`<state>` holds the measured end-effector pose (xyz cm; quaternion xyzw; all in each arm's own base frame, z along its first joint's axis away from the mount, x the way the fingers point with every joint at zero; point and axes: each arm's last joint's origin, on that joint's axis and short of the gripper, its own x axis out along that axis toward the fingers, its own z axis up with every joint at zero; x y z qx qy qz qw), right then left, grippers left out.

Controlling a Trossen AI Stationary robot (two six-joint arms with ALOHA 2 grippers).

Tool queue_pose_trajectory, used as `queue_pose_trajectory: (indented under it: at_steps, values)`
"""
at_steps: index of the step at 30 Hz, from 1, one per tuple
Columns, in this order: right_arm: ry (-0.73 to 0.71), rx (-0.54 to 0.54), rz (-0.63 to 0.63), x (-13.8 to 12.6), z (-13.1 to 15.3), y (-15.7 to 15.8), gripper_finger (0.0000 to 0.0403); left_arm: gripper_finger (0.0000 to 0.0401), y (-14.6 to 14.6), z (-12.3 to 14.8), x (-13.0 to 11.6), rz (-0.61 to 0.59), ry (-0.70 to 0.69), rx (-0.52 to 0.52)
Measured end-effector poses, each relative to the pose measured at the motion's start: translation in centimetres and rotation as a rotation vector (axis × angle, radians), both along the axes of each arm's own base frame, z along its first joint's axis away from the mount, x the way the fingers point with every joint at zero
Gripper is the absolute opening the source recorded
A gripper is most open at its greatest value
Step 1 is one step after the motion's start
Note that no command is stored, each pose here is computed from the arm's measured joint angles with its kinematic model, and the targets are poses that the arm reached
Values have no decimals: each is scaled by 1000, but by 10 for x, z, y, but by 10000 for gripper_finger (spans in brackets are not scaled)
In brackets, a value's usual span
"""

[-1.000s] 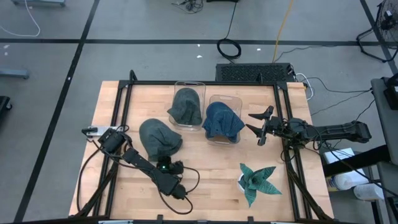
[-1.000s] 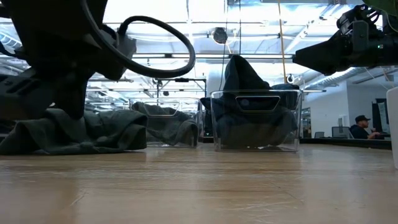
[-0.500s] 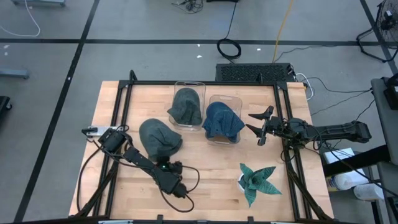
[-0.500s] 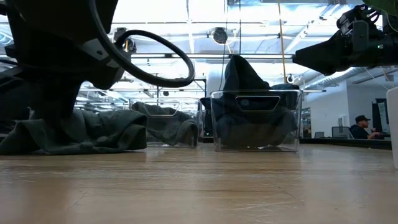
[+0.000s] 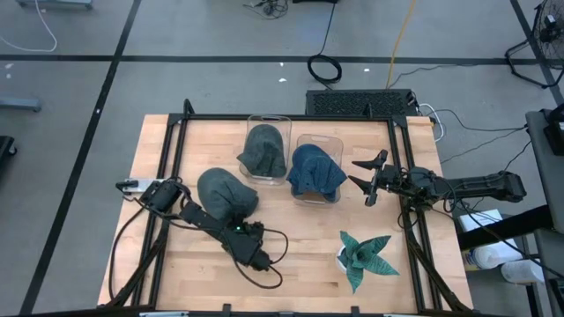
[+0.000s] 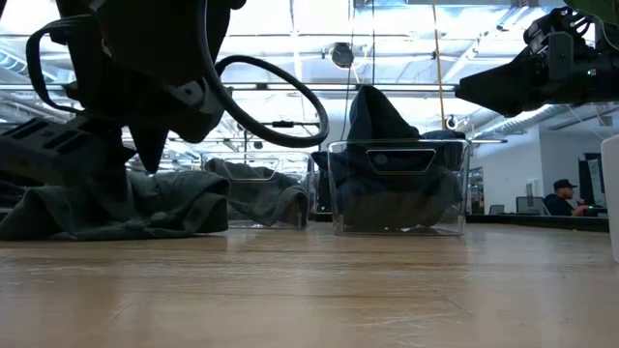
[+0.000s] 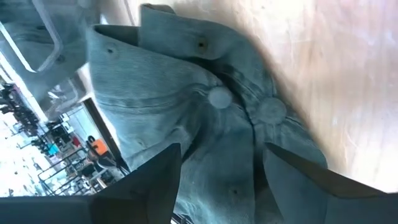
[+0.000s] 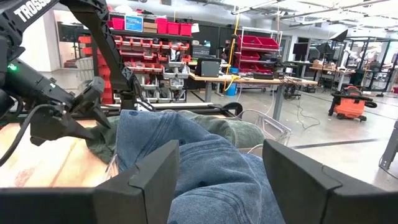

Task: Pick & Place hat
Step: Put the top black cap into the left transparent bin

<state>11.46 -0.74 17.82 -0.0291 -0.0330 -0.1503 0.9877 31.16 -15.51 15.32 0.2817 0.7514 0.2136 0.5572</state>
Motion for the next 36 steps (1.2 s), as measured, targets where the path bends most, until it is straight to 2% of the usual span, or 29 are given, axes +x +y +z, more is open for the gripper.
queue_pose_trajectory:
  at_steps: [7,14,17,23,27,32,36]
  values:
    - [0,0,0,0,0,0,222,206,0,0,0,7,10,-16]
    - [0,0,0,0,0,0,222,172,0,-1,-1,67,43,-79]
    - [0,0,0,0,0,0,222,169,4,3,0,133,37,-119]
    - [0,0,0,0,0,0,222,186,30,25,6,321,-56,-181]
    - [0,0,0,0,0,0,222,193,55,47,9,379,-158,-161]
    - [0,0,0,0,0,0,222,183,81,69,8,470,-234,-185]
    - [0,0,0,0,0,0,222,172,95,70,11,510,-247,-181]
